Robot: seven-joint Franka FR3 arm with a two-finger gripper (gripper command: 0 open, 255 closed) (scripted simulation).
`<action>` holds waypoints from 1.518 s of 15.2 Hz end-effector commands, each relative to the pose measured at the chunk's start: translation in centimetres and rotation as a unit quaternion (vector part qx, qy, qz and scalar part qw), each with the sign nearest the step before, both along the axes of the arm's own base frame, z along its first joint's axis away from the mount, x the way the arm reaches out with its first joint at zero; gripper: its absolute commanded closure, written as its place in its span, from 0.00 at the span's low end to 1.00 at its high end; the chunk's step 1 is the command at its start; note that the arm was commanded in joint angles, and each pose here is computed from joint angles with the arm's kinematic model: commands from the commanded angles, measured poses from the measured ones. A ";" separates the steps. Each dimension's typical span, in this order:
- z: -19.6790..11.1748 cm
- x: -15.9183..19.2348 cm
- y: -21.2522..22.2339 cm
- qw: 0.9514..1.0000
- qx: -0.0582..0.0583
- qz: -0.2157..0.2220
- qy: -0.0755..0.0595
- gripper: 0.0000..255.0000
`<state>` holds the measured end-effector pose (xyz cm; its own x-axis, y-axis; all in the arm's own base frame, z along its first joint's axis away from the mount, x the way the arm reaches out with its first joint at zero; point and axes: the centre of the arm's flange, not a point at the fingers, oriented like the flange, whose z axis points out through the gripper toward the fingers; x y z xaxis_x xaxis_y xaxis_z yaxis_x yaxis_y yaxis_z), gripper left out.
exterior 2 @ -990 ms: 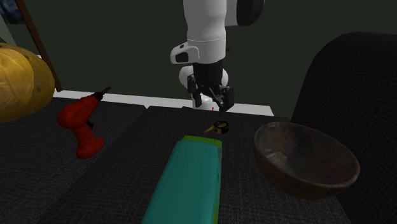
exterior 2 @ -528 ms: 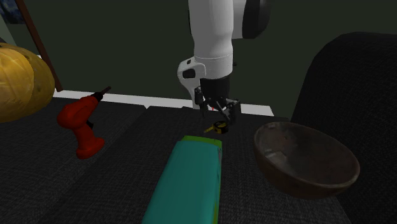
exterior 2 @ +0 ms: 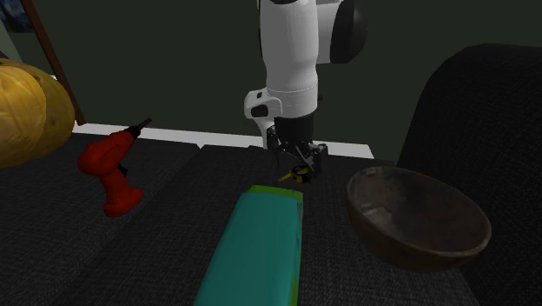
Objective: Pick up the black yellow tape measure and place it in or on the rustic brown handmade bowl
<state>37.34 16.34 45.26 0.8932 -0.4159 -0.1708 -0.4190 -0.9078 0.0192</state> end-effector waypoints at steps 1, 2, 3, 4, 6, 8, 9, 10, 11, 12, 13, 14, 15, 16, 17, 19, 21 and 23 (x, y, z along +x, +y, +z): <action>0.0 0.0 0.0 1.000 0.000 0.000 0.000 0.00; 0.0 0.0 0.0 1.000 0.000 0.000 0.000 0.00; 0.0 0.0 0.0 1.000 0.000 0.000 0.000 1.00; 0.0 0.0 0.0 1.000 0.000 0.000 0.000 1.00; 0.0 0.0 0.0 1.000 0.000 0.000 0.000 1.00; 0.0 0.0 0.0 1.000 0.000 0.000 0.000 1.00; 0.0 0.0 0.0 1.000 0.000 0.000 0.000 1.00; 0.0 0.0 0.0 1.000 0.000 0.000 0.000 1.00; 0.0 0.0 0.0 1.000 0.000 0.000 0.000 1.00; 0.0 0.0 0.0 1.000 0.000 0.000 0.000 1.00; 0.5 0.0 0.0 1.000 0.000 0.000 0.000 1.00; 1.0 0.0 0.0 1.000 0.000 0.000 0.000 1.00; 1.6 0.0 0.0 1.000 0.000 0.000 0.000 1.00; 2.1 0.0 0.0 1.000 0.000 0.000 0.000 1.00; 2.6 0.0 0.0 1.000 0.000 0.000 0.000 1.00; 3.7 0.0 0.0 1.000 0.000 0.000 0.000 1.00; 4.7 0.0 0.0 1.000 0.000 0.000 0.000 1.00; 5.8 0.0 0.0 1.000 0.000 0.000 0.000 1.00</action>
<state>37.42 16.27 50.53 0.8932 -0.4160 -0.1706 -0.4191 -0.9077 0.0189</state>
